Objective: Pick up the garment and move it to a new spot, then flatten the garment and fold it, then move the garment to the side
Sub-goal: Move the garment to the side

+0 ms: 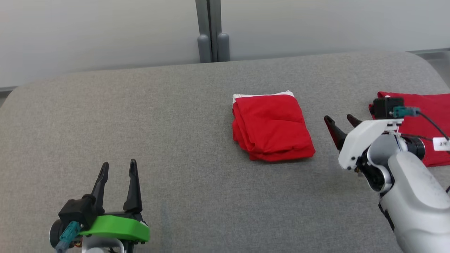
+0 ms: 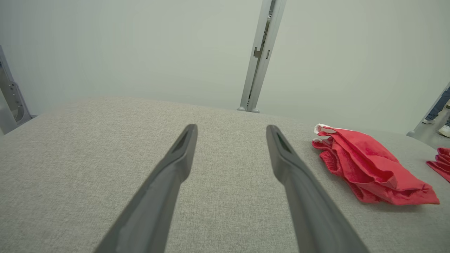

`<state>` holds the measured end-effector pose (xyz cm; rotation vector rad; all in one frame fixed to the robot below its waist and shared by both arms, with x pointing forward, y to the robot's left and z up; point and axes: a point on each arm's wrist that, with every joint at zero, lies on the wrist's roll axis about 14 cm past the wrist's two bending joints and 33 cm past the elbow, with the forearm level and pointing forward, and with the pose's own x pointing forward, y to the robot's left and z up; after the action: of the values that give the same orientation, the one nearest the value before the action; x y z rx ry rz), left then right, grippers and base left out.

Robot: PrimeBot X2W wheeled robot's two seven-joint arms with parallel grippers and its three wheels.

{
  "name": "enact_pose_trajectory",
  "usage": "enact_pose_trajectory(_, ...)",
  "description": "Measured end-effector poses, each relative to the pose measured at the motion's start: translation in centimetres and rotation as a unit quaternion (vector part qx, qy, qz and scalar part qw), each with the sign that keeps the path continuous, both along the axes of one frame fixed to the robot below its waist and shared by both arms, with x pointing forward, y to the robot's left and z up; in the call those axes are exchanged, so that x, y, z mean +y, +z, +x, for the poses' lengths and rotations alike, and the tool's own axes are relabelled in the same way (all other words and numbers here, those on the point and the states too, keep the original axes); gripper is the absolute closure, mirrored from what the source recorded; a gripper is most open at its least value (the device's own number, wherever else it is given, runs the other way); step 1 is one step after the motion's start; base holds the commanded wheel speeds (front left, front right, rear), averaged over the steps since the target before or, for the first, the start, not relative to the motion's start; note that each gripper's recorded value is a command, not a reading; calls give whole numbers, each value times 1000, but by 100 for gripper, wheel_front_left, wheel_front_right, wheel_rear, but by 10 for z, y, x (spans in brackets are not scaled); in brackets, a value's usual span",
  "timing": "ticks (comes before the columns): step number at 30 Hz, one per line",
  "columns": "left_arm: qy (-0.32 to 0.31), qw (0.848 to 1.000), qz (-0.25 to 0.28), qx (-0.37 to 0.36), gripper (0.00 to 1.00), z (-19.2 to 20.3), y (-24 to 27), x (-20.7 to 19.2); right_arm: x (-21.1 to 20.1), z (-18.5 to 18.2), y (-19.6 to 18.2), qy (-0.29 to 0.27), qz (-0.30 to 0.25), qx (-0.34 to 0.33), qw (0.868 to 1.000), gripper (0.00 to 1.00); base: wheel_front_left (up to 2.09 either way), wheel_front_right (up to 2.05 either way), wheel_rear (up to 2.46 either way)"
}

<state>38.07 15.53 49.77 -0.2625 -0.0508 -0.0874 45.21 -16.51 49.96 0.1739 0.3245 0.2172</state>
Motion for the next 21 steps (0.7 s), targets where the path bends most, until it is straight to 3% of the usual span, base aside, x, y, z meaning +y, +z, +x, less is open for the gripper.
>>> enact_pose_trajectory(9,8,1000,1,7,0,15,-7,7,21,48,-46,27,-40,115,992,0,0,0,0)
enact_pose_trajectory(19,31,999,2,21,0,21,-17,23,52,54,-117,55,-58,208,975,0,0,0,0)
enact_pose_trajectory(20,32,999,2,22,0,21,-17,24,54,55,-119,58,-59,212,974,32,0,0,0)
enact_pose_trajectory(21,35,999,2,23,0,21,-18,25,58,56,-120,65,-66,214,972,73,0,0,0)
